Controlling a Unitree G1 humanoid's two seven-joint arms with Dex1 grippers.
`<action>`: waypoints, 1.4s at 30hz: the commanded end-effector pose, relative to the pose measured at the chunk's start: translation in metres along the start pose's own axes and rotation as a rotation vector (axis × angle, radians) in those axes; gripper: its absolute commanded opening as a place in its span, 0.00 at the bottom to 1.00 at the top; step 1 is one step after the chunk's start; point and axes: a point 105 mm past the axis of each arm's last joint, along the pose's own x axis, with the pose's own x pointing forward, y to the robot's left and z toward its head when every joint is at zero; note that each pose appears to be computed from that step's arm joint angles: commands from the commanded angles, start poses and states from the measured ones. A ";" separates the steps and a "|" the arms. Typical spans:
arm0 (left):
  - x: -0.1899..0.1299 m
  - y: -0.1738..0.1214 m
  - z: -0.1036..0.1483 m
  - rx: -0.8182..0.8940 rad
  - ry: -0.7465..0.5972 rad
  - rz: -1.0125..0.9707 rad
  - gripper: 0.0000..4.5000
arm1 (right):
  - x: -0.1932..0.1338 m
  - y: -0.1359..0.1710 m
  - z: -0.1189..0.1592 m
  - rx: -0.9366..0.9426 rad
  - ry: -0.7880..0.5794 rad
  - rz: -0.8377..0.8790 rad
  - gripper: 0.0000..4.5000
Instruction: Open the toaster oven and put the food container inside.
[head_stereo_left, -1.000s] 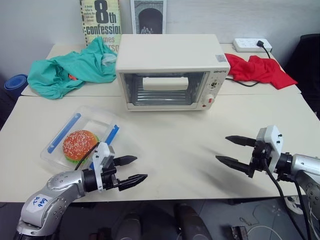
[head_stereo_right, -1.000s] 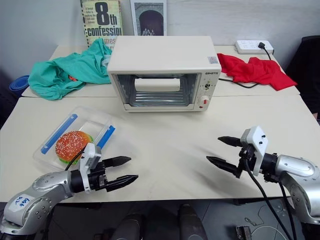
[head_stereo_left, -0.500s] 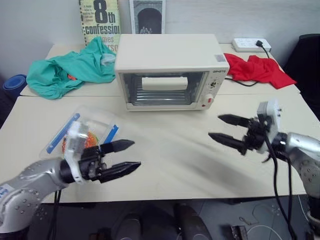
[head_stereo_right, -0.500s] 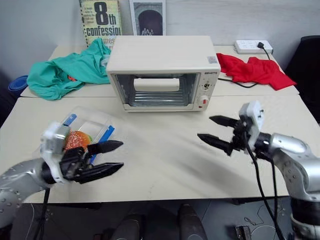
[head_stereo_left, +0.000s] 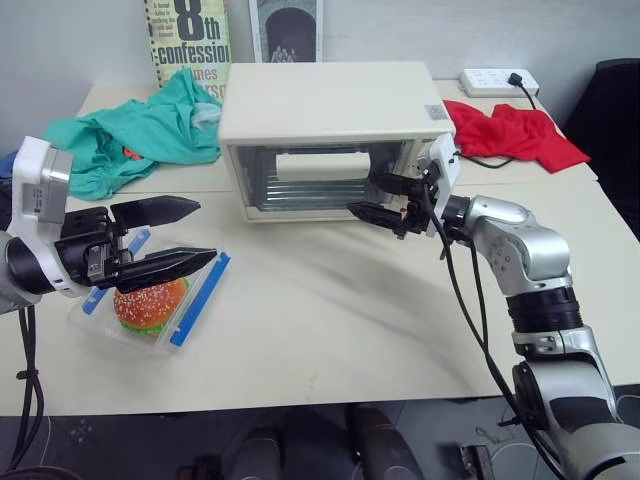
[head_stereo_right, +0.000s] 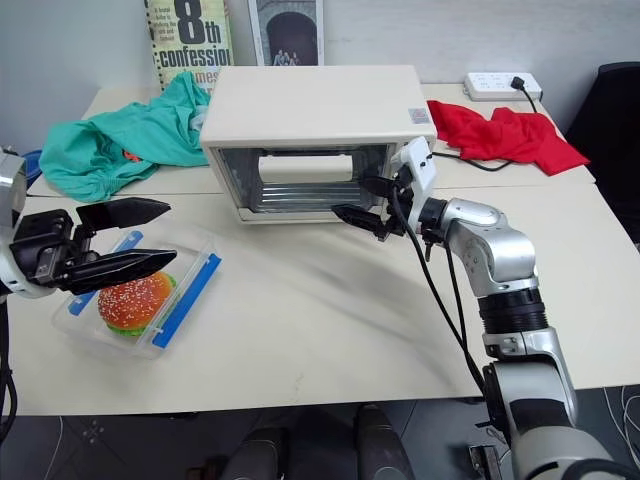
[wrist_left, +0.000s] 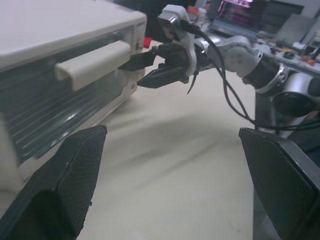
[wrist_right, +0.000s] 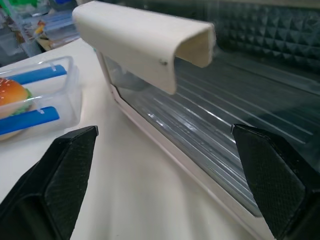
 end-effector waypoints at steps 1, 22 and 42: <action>-0.003 -0.001 0.005 0.046 -0.002 0.017 1.00 | 0.003 0.004 0.024 -0.055 -0.072 0.035 0.99; 0.028 0.055 0.026 0.145 -0.071 0.083 0.73 | -0.019 0.079 0.007 -0.041 -0.076 0.322 1.00; 0.098 0.067 -0.026 0.369 0.266 -0.111 0.00 | -0.053 0.086 -0.023 0.014 -0.023 0.172 1.00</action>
